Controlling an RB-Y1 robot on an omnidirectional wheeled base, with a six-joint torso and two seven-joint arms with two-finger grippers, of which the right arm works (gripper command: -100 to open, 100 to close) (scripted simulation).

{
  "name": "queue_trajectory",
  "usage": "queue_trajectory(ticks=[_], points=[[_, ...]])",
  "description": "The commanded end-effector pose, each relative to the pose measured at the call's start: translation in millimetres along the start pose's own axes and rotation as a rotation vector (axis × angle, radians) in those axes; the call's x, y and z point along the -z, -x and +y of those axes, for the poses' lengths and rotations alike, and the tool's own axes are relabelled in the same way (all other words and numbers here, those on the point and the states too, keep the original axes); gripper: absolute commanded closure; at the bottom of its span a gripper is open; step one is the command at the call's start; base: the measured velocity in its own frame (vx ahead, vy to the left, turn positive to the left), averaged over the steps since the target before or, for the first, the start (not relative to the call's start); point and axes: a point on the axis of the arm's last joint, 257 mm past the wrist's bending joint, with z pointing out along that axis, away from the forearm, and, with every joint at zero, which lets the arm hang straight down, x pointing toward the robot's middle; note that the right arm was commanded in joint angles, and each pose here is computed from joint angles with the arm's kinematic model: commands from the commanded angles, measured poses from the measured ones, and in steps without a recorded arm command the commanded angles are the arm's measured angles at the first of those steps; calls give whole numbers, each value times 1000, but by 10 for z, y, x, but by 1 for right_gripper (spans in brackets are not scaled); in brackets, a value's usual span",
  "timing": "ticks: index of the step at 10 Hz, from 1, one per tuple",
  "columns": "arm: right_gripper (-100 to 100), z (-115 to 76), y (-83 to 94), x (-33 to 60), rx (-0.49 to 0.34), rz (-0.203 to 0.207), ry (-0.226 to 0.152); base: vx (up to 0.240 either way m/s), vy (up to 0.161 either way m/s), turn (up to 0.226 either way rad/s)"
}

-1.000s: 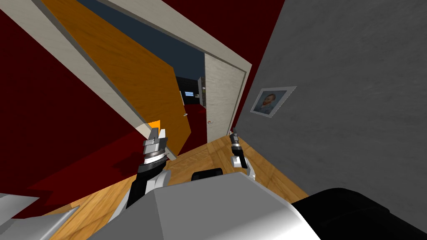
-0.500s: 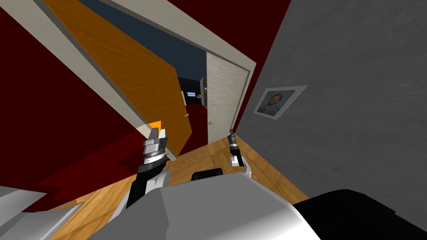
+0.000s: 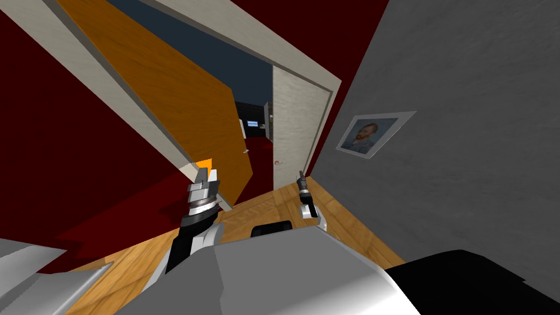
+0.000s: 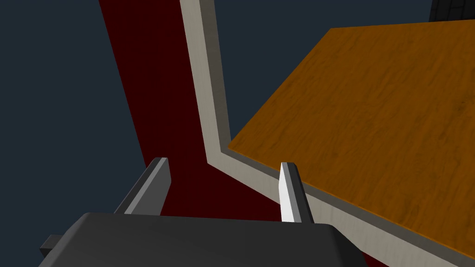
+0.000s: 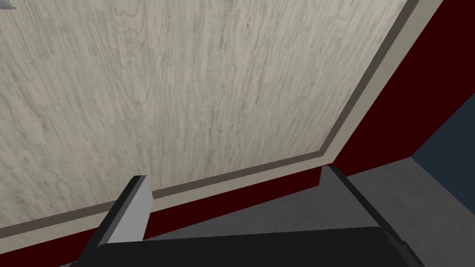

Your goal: Push the door open

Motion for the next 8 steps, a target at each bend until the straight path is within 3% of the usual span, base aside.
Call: queue_trajectory(ticks=[1, 8], points=[[-100, -85, -20, 13, -4, 4, -14, 65, -21, 41], [-100, -661, -218, 59, -36, 44, -99, 73, -23, 72]])
